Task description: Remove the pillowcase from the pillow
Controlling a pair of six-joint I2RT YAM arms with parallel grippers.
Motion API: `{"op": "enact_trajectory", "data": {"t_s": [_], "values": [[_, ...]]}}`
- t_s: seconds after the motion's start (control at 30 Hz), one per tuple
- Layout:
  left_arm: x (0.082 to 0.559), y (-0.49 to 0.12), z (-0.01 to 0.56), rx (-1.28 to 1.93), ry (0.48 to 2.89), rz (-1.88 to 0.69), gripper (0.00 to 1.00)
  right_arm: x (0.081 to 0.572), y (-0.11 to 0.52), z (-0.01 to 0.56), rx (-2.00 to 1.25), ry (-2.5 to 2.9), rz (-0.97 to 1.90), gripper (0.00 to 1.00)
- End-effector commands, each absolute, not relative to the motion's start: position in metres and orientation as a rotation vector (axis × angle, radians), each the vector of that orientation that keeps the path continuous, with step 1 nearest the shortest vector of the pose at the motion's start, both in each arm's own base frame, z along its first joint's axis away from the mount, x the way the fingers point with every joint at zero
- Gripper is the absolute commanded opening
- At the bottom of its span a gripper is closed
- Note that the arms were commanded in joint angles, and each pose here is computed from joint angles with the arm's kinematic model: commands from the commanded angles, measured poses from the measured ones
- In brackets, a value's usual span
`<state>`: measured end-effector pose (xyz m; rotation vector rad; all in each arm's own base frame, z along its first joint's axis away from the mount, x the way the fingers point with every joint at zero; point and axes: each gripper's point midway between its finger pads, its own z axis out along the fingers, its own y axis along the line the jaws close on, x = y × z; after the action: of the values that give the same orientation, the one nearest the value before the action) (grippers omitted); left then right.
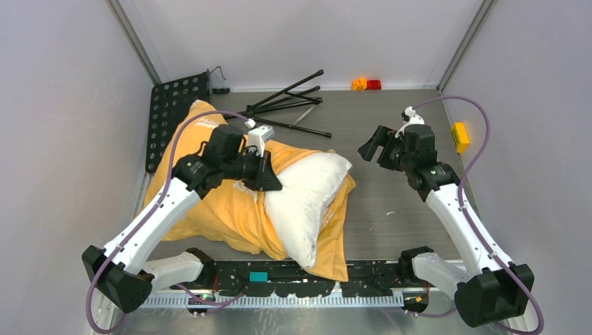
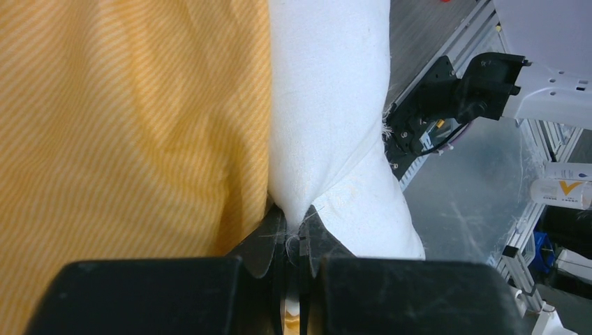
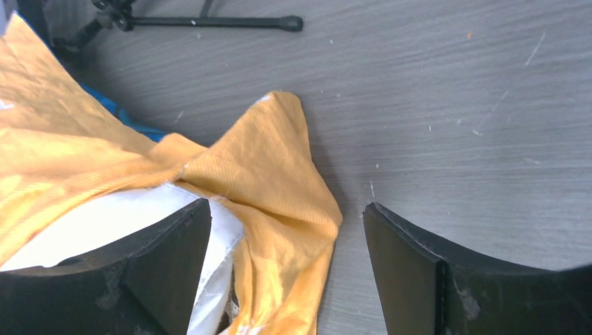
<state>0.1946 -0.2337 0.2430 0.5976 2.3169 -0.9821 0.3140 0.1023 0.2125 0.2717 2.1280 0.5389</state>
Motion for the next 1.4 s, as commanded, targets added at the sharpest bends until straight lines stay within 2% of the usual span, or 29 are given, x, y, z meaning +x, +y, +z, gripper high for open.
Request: {"op": "enact_trajectory", "data": {"t_s": [0.0, 0.17, 0.3, 0.43, 0.63, 0.77, 1.0, 1.2, 1.37], "values": [[0.203, -0.24, 0.278, 0.605, 2.158, -1.03, 0.0, 0.304, 0.104, 0.212, 0.273, 2.156, 0.553, 0.84], [0.205, -0.242, 0.288, 0.603, 2.136, -1.038, 0.0, 0.303, 0.114, 0.204, 0.324, 2.169, 0.643, 0.82], [0.21, -0.237, 0.307, 0.564, 2.093, -1.001, 0.0, 0.309, 0.104, 0.169, 0.471, 2.208, 0.581, 0.81], [0.209, -0.232, 0.345, 0.524, 1.984, -1.001, 0.0, 0.316, 0.108, 0.148, 0.537, 2.2, 0.617, 0.8], [0.192, -0.241, 0.409, 0.56, 1.807, -1.143, 0.0, 0.333, 0.139, 0.144, 0.56, 2.175, 0.843, 0.79], [0.19, -0.242, 0.439, 0.553, 1.714, -1.171, 0.0, 0.34, 0.147, 0.143, 0.552, 2.193, 0.887, 0.79], [0.206, -0.255, 0.432, 0.505, 1.715, -1.218, 0.0, 0.334, 0.143, 0.156, 0.496, 2.186, 0.853, 0.8], [0.237, -0.261, 0.41, 0.414, 1.771, -1.17, 0.0, 0.323, 0.121, 0.168, 0.486, 2.207, 0.697, 0.8], [0.266, -0.255, 0.384, 0.302, 1.853, -1.048, 0.0, 0.306, 0.097, 0.232, 0.504, 2.038, 0.622, 0.86]]}}
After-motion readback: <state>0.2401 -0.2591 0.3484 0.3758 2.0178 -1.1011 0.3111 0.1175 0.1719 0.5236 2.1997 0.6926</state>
